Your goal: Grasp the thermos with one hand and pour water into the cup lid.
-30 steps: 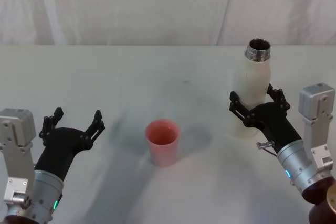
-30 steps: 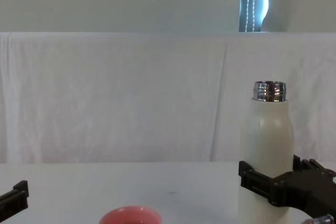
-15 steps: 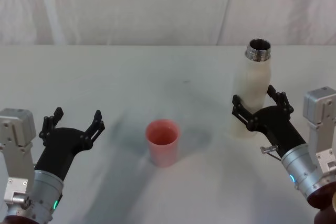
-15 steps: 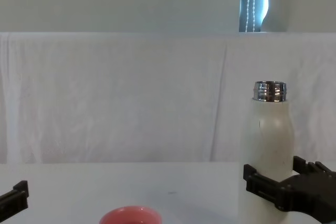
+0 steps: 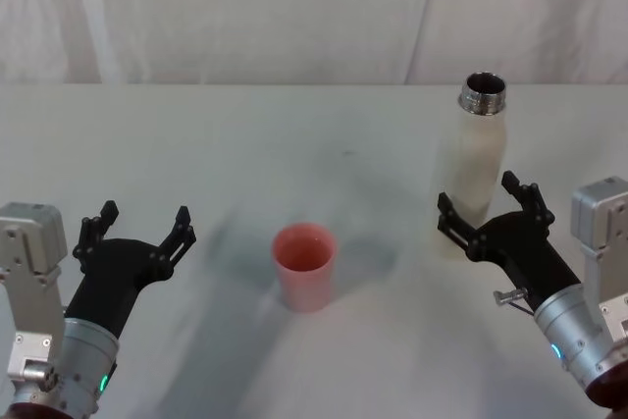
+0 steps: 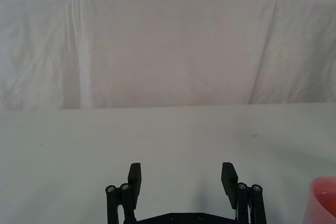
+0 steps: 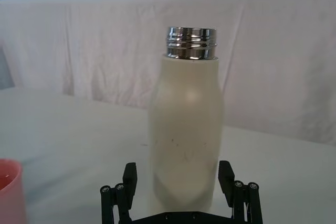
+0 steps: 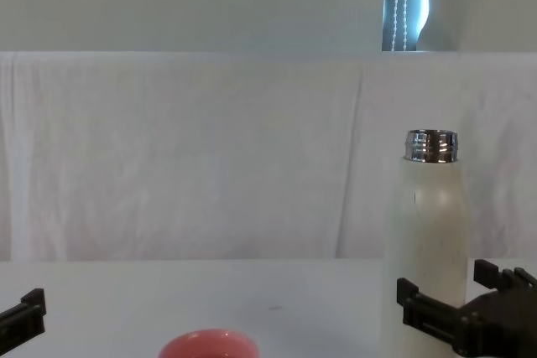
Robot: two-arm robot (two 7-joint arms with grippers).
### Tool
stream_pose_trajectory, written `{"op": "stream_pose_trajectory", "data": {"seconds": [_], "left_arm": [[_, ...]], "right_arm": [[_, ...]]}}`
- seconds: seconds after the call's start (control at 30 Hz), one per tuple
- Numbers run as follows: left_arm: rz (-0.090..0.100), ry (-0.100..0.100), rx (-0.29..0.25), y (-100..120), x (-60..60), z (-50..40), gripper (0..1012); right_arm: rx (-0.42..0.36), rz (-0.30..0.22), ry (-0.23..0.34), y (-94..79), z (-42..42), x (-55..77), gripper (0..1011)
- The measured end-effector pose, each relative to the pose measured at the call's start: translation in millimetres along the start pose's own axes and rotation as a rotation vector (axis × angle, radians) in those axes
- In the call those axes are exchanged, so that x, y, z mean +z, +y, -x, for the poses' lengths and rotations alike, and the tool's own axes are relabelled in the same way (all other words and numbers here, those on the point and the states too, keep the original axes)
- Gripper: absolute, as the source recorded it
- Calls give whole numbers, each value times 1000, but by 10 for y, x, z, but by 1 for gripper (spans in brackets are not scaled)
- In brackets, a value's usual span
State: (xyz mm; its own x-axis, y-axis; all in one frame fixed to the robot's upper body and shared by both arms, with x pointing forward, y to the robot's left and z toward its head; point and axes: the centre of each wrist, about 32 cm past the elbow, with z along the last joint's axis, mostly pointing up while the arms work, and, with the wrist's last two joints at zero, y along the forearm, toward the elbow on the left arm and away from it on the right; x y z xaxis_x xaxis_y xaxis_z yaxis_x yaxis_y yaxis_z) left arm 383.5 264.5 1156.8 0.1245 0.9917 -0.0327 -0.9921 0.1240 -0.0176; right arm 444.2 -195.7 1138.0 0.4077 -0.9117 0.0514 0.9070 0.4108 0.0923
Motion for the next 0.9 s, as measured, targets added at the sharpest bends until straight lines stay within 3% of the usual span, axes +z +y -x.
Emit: {"op": "stream_pose_trajectory", "data": {"seconds": [0.57,0.9], "left_arm": [[0,0,0,0,0,0,1001],[0,0,0,0,0,0,1001]], "right_arm": [[43,26,-22,-163,135,-44,1000],[54,37,-28,-235,168,-67,1000]]}}
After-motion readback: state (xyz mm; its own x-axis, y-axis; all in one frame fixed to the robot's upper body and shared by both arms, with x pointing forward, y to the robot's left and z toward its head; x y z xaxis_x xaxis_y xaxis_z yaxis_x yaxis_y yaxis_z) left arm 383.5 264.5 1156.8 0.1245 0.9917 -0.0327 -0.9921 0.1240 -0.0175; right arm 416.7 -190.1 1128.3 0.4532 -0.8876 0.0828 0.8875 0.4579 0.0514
